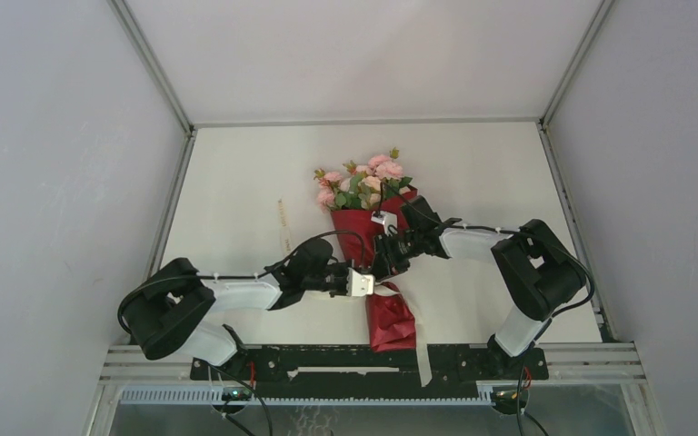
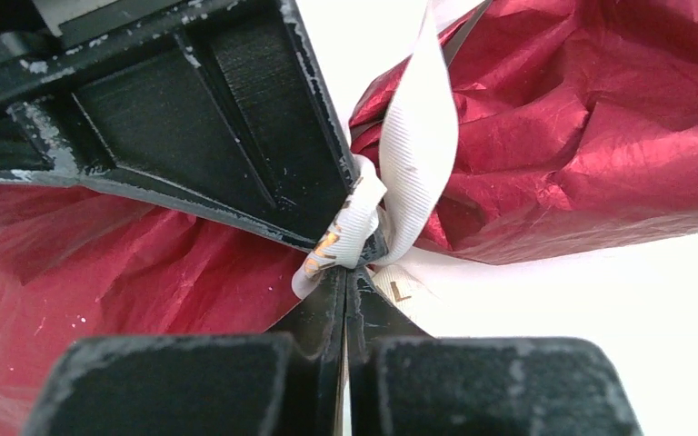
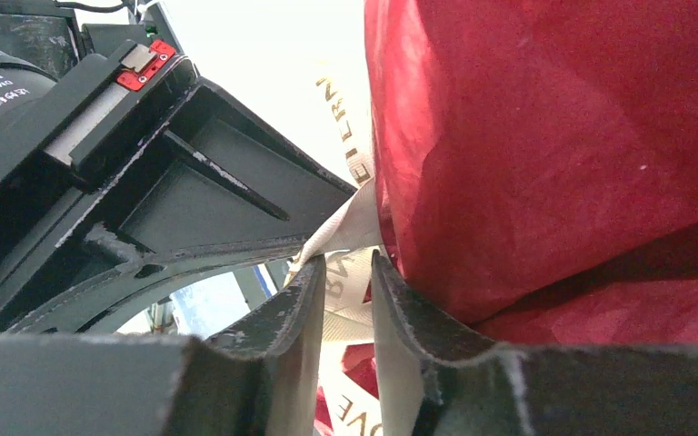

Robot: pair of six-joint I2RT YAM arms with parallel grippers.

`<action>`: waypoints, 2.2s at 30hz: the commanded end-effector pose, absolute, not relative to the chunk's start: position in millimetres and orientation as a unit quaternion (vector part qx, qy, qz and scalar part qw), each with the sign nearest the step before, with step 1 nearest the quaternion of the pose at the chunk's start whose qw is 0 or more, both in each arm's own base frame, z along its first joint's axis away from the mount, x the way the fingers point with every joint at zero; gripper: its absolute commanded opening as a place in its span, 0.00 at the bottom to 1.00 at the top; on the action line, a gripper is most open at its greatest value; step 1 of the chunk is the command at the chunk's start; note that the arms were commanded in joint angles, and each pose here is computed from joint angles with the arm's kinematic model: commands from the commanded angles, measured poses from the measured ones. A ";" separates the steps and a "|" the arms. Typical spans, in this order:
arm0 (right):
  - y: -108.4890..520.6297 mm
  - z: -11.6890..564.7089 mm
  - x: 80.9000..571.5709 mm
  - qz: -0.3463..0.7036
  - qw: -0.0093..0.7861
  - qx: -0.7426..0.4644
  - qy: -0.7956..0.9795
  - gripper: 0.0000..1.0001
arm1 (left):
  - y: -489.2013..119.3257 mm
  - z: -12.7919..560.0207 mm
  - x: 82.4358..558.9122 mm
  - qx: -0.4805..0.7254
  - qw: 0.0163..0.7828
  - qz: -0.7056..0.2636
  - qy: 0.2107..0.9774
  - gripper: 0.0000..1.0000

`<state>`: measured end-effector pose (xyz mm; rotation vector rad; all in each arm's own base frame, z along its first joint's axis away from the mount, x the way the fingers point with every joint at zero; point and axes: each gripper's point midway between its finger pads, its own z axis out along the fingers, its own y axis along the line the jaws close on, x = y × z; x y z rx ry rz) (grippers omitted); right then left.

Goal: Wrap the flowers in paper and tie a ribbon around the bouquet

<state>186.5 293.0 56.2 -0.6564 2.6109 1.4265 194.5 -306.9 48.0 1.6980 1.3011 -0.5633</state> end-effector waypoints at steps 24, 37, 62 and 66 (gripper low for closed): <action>293.5 55.4 189.4 0.420 0.091 -0.235 0.872 0.04 | -320.8 77.0 214.1 0.646 0.494 -0.231 0.535 0.00; 279.3 65.7 206.8 0.379 0.143 -0.221 0.887 0.00 | -301.4 87.6 183.2 0.727 0.456 -0.242 0.453 0.13; 280.1 76.3 206.6 0.352 0.178 -0.231 0.889 0.00 | -335.2 102.8 192.0 0.702 0.496 -0.285 0.424 0.21; 277.8 77.4 206.4 0.347 0.180 -0.229 0.891 0.00 | -333.6 99.2 188.3 0.711 0.495 -0.281 0.413 0.02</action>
